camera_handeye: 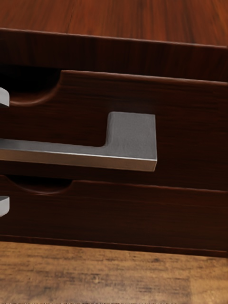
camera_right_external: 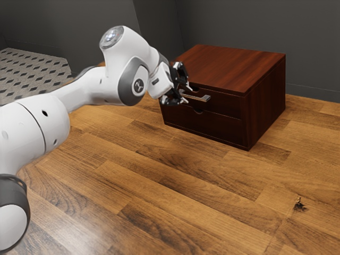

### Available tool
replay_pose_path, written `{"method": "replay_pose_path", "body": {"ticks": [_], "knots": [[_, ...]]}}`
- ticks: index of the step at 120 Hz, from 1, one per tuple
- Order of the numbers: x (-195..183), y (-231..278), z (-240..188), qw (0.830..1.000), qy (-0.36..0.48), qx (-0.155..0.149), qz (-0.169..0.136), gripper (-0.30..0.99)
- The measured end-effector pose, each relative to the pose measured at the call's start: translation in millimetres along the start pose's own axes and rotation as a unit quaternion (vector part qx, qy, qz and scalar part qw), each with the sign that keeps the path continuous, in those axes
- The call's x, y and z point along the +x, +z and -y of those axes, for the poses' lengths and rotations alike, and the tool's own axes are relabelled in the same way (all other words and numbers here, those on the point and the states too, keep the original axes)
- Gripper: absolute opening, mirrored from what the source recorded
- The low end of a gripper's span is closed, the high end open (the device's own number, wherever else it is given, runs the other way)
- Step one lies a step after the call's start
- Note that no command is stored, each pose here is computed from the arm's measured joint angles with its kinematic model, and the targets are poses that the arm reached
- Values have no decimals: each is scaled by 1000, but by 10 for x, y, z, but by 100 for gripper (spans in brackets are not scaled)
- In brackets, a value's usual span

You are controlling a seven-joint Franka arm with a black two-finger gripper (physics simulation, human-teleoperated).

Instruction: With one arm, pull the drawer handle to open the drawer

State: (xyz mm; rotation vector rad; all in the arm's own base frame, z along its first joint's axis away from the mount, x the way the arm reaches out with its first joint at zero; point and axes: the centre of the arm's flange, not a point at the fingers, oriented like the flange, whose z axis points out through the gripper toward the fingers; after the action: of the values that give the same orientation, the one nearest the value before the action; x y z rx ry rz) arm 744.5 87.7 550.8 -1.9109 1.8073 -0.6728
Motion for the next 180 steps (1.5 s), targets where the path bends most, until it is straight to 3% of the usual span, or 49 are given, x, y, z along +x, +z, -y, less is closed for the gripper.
{"method": "replay_pose_path", "body": {"ticks": [47,104,180], "knots": [[-13,123,-103,1000,-6,-13,-4,21],[36,-22,-179,1000,-8,-20,-5,12],[72,-271,-579,999,-17,-51,-1,0]]}}
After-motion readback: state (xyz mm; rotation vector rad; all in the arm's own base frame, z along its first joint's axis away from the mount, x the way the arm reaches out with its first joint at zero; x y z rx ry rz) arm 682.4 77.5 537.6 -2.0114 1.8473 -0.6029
